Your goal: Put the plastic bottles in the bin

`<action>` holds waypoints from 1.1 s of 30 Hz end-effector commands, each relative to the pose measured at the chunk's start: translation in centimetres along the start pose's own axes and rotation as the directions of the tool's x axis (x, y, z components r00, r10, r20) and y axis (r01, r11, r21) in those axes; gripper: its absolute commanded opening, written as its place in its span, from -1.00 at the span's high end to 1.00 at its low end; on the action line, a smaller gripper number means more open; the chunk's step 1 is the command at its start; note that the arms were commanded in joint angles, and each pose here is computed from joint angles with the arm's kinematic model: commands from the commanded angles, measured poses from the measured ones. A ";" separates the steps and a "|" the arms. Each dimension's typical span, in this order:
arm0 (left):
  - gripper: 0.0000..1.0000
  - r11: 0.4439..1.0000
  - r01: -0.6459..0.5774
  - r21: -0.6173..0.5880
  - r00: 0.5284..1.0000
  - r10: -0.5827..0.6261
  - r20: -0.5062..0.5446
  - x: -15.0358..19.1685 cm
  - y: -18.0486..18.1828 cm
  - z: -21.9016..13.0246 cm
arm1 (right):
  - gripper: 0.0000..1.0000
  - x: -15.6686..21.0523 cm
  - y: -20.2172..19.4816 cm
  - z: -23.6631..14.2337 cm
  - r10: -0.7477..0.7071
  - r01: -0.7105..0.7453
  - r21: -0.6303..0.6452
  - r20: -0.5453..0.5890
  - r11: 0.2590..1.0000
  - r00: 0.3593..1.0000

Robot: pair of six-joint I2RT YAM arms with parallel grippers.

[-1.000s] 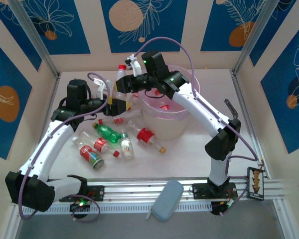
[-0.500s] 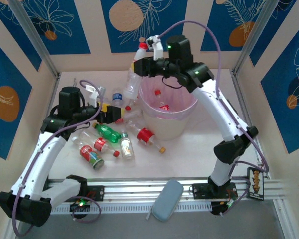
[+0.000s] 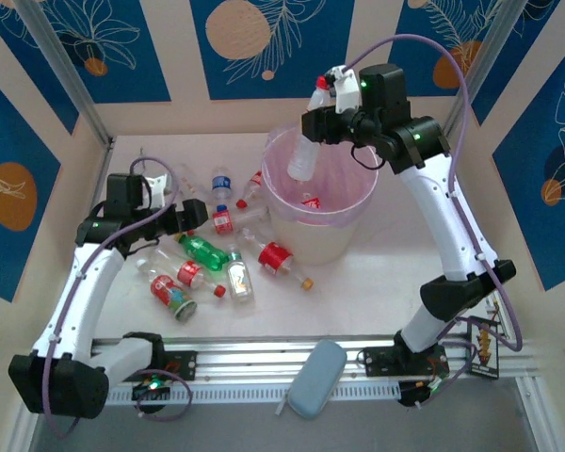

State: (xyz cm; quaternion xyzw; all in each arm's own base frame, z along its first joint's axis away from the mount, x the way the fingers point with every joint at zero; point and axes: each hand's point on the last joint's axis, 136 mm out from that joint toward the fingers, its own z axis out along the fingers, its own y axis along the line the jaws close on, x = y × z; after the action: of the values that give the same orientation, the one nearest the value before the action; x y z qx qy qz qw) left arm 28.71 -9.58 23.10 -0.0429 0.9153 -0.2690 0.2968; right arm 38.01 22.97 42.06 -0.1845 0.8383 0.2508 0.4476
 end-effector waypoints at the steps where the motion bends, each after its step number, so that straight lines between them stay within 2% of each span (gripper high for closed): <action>1: -0.94 0.992 0.075 -0.099 0.996 -0.079 -0.037 1.2 2.4 -0.1 | 0.09 3.7 -1.3 1.5 -0.059 0.065 0.038 -0.142 0.997 0.988; 6: -0.90 0.968 0.135 -0.210 0.989 -0.145 -0.035 1.9 4.5 -0.6 | 0.10 7.7 -2.6 3.9 -0.096 0.114 0.047 -0.284 0.992 0.954; 18: -0.88 0.921 0.176 -0.349 0.975 -0.211 -0.066 3.8 6.7 -2.2 | 0.10 14.4 -4.4 9.5 -0.090 0.112 0.016 -0.492 0.994 0.866; 25: -0.88 0.881 0.208 -0.424 0.958 -0.270 -0.091 5.8 8.0 -3.0 | 0.05 16.9 -5.1 12.3 -0.091 0.110 0.008 -0.503 0.994 0.859; 28: -0.86 0.840 0.231 -0.490 0.946 -0.312 -0.089 6.8 9.1 -3.7 | -0.02 17.6 -5.0 13.1 -0.079 0.088 -0.006 -0.496 0.996 0.865; 33: -0.82 0.814 0.285 -0.506 0.925 -0.371 -0.076 8.3 9.9 -3.2 | -0.16 18.4 -5.4 14.0 -0.067 0.075 -0.004 -0.490 0.997 0.869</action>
State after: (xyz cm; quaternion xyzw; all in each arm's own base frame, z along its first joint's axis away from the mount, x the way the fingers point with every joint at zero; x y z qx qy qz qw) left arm 22.43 -2.44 16.91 -0.2160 0.9568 -0.0978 0.1684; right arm 39.75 24.32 18.71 -0.2686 0.9251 0.1545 0.2194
